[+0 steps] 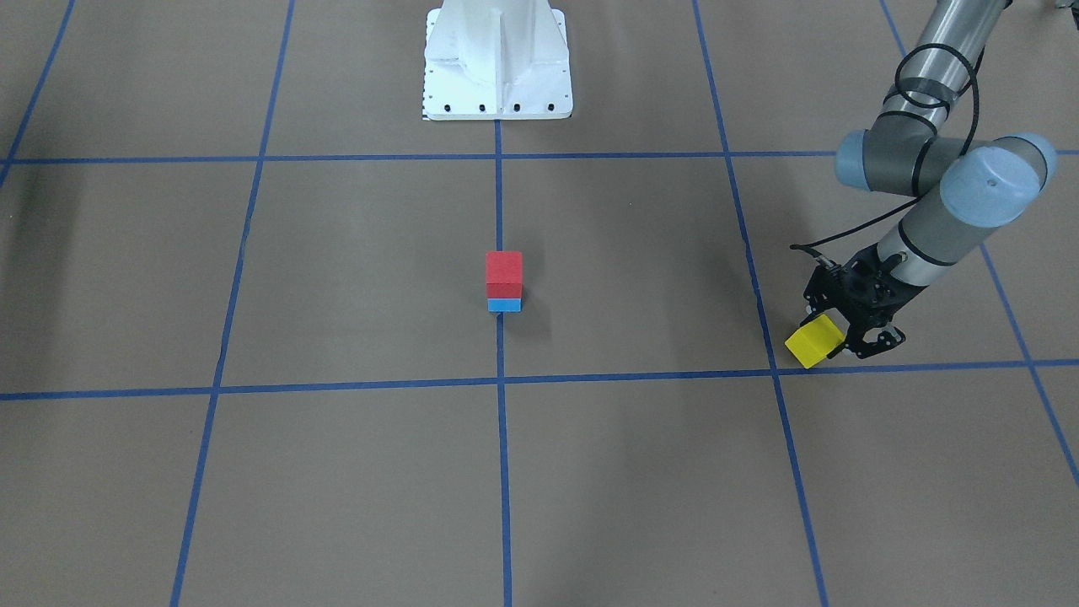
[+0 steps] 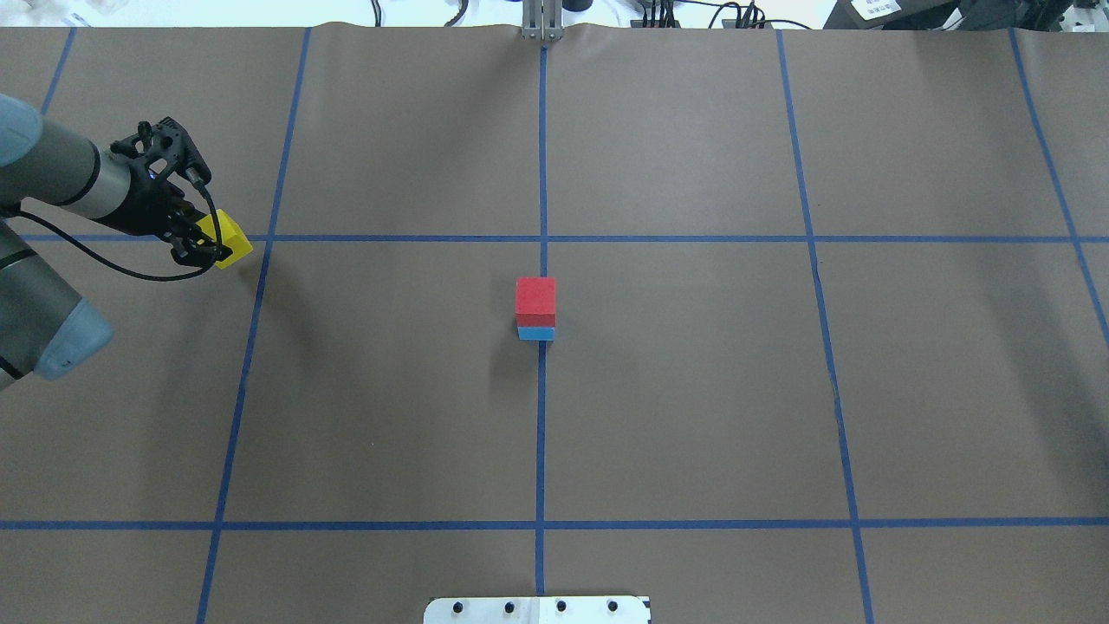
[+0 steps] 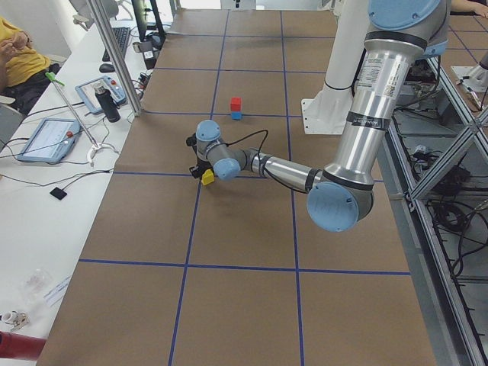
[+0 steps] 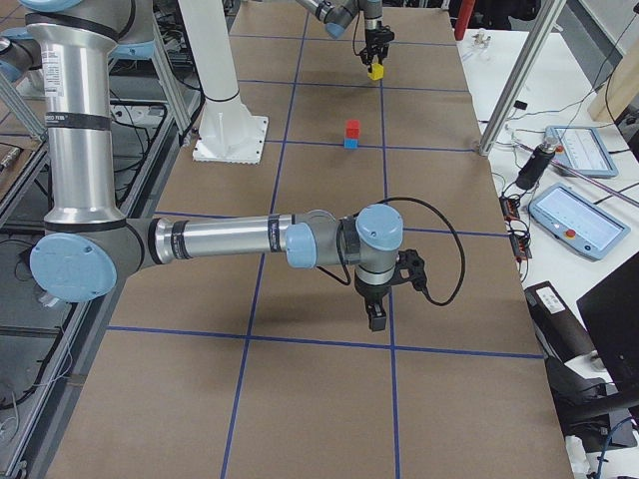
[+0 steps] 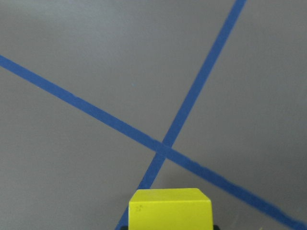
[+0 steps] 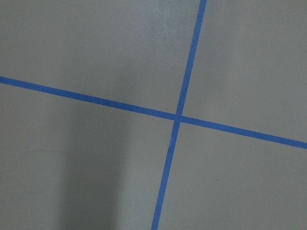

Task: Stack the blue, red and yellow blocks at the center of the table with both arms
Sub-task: 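Carry the yellow cube with the left gripper over the red cube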

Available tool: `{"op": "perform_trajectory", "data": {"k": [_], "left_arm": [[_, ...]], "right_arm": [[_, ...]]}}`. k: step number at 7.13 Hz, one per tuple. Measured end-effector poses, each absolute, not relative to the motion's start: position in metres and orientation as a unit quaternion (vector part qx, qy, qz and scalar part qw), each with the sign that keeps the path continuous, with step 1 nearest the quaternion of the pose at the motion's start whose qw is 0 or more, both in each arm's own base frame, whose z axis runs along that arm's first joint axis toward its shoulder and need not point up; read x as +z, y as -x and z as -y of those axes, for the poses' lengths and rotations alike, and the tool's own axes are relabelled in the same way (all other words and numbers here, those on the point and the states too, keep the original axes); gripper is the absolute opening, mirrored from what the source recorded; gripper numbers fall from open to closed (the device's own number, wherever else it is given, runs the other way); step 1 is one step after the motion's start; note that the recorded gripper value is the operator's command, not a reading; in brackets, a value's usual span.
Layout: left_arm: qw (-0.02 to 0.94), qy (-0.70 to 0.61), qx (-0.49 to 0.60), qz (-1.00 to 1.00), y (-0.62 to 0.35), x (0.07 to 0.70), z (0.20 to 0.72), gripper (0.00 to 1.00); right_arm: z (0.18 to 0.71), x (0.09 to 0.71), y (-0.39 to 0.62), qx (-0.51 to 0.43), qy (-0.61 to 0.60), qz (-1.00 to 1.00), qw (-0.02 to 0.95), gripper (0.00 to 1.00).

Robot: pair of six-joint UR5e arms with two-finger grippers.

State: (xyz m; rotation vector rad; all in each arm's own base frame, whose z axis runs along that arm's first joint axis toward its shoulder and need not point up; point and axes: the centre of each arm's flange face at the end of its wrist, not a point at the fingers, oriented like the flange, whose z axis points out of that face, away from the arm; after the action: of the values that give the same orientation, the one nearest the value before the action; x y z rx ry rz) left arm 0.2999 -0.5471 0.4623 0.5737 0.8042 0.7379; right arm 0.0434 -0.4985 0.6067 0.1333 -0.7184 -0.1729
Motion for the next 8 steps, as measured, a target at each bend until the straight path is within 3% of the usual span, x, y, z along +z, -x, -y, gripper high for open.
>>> {"op": "perform_trajectory", "data": {"k": [4, 8], "left_arm": [[0.878, -0.173, 0.122, -0.429, -0.328, 0.336, 0.532, 0.00], [0.898, -0.089, 0.035, -0.429, -0.445, 0.179, 0.482, 0.00]], "right_arm": [[0.498, 0.606, -0.043, -0.084, -0.065, 0.351, 0.930, 0.99], [0.497, 0.608, -0.044, -0.086, -0.065, 0.351, 0.930, 0.99]]}}
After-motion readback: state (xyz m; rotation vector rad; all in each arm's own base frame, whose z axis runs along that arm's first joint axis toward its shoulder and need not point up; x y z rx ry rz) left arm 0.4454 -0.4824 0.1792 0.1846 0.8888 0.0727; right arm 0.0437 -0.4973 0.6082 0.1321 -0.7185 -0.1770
